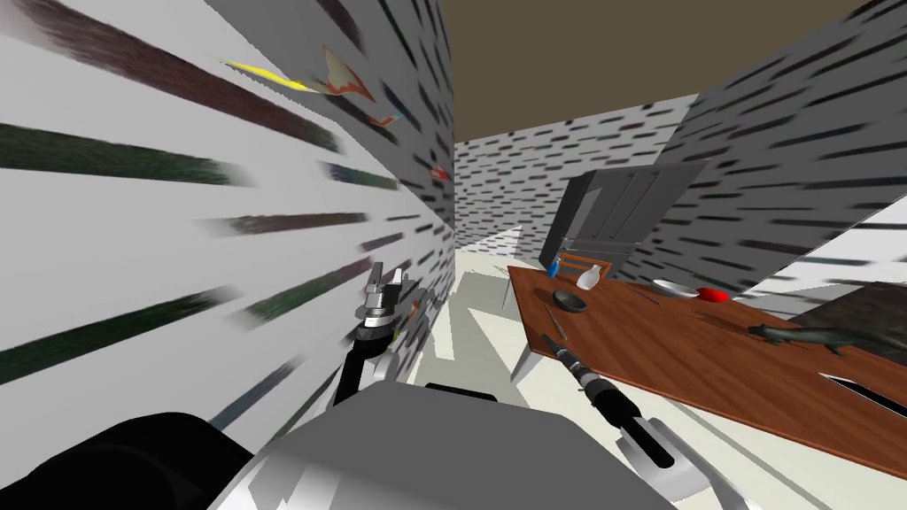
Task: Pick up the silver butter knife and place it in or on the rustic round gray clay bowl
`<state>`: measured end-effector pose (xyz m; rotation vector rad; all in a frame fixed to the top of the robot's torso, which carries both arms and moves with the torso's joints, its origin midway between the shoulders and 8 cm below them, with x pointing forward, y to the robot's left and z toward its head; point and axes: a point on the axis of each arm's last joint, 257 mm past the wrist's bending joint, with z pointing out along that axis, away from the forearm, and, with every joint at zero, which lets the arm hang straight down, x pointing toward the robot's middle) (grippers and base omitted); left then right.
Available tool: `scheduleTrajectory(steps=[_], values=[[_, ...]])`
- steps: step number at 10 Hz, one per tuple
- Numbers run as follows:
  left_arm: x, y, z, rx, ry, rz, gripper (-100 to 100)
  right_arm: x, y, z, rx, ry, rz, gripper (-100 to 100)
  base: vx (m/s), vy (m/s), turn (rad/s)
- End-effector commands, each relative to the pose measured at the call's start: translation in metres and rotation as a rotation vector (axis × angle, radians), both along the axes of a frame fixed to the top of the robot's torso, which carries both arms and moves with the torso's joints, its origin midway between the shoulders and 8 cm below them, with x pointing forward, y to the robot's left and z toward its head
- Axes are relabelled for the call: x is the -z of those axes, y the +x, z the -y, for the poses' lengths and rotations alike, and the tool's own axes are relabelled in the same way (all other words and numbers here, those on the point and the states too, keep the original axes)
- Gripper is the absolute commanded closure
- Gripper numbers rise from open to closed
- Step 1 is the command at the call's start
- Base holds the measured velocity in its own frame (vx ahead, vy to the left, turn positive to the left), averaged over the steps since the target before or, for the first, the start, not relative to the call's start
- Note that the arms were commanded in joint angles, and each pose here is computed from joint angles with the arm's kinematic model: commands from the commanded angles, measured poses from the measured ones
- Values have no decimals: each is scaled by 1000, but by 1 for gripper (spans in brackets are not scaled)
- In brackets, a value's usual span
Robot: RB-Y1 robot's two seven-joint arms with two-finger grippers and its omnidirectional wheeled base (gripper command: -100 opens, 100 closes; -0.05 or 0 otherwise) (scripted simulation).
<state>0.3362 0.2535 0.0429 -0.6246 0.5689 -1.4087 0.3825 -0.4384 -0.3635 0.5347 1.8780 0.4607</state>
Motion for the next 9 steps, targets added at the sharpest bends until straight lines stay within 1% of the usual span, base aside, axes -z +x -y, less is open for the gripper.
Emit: scheduleTrajectory(steps=[1, 2, 4, 5, 6, 7, 8, 9], values=[[0, 0, 0, 0, 0, 0, 0, 13, -12, 25, 5, -50, -54, -100, 72, 50, 95], [0, 0, 0, 0, 0, 0, 0, 17, -15, 29, 14, -53, -65, -100, 64, 32, 57], [0, 0, 0, 0, 0, 0, 0, 34, -33, 60, 15, -122, -140, -100, 99, 46, 127], [0, 0, 0, 0, 0, 0, 0, 40, -39, 68, 28, -127, -157, -100, 111, 15, 62], [0, 0, 0, 0, 0, 0, 0, 41, -40, 69, 31, -128, -160, -100, 46, -1, -7], [0, 0, 0, 0, 0, 0, 0, 48, -50, 83, 31, -158, -196, -100, 58, 7, 98], [0, 0, 0, 0, 0, 0, 0, 52, -54, 88, 41, -162, -207, -100, 61, 4, 69], [0, 0, 0, 0, 0, 0, 0, 60, -67, 105, 46, -191, -248, -100, 95, 8, 113]])
